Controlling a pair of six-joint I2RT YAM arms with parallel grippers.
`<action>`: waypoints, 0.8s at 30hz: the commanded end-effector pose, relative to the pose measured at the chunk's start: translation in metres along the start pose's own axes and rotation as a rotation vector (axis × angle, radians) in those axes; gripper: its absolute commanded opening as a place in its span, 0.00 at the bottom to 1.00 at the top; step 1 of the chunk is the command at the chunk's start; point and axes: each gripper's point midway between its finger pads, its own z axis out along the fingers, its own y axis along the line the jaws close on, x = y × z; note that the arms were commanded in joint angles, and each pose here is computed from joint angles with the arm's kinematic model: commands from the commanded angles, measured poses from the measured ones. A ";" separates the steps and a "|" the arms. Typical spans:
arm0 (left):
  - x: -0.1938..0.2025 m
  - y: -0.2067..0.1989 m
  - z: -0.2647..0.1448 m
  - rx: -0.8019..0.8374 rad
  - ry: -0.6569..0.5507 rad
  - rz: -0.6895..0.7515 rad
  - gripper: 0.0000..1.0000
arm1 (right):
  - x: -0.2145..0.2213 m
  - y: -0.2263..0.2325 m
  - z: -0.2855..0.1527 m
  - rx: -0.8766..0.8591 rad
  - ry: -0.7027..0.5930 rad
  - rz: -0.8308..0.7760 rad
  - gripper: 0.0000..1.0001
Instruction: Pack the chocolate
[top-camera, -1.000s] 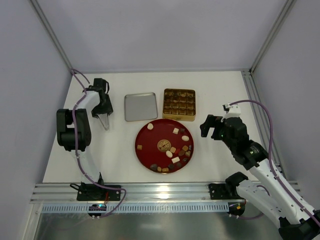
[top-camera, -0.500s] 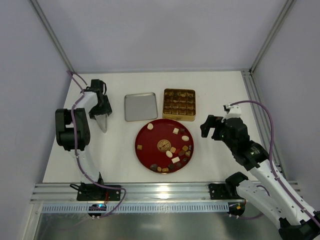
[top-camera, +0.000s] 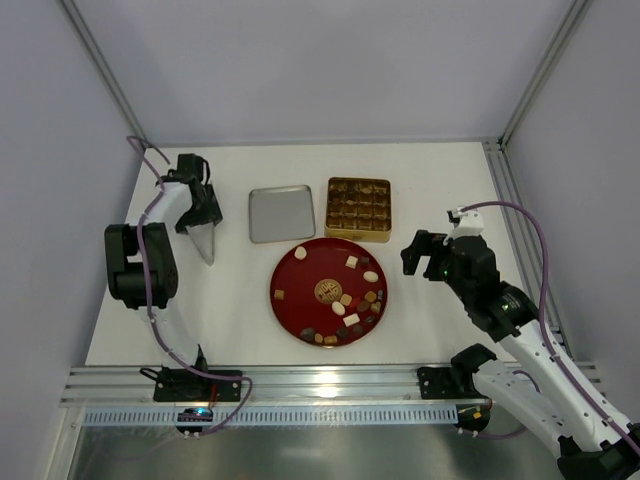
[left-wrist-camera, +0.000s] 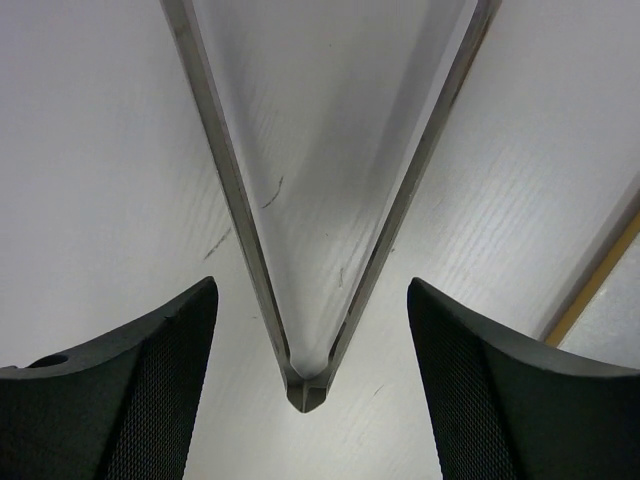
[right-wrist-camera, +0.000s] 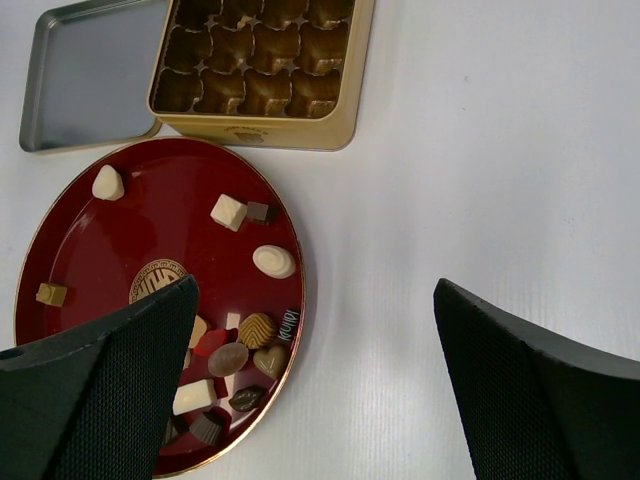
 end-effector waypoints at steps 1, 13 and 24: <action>-0.034 0.006 -0.042 0.015 -0.130 -0.043 0.75 | -0.018 0.003 -0.004 -0.003 -0.044 -0.003 1.00; -0.043 -0.085 -0.095 0.320 -0.222 0.019 0.67 | -0.043 0.032 0.006 -0.070 -0.016 0.011 1.00; -0.037 -0.130 -0.033 0.328 -0.122 0.070 0.56 | -0.074 0.067 0.046 -0.105 0.044 0.000 1.00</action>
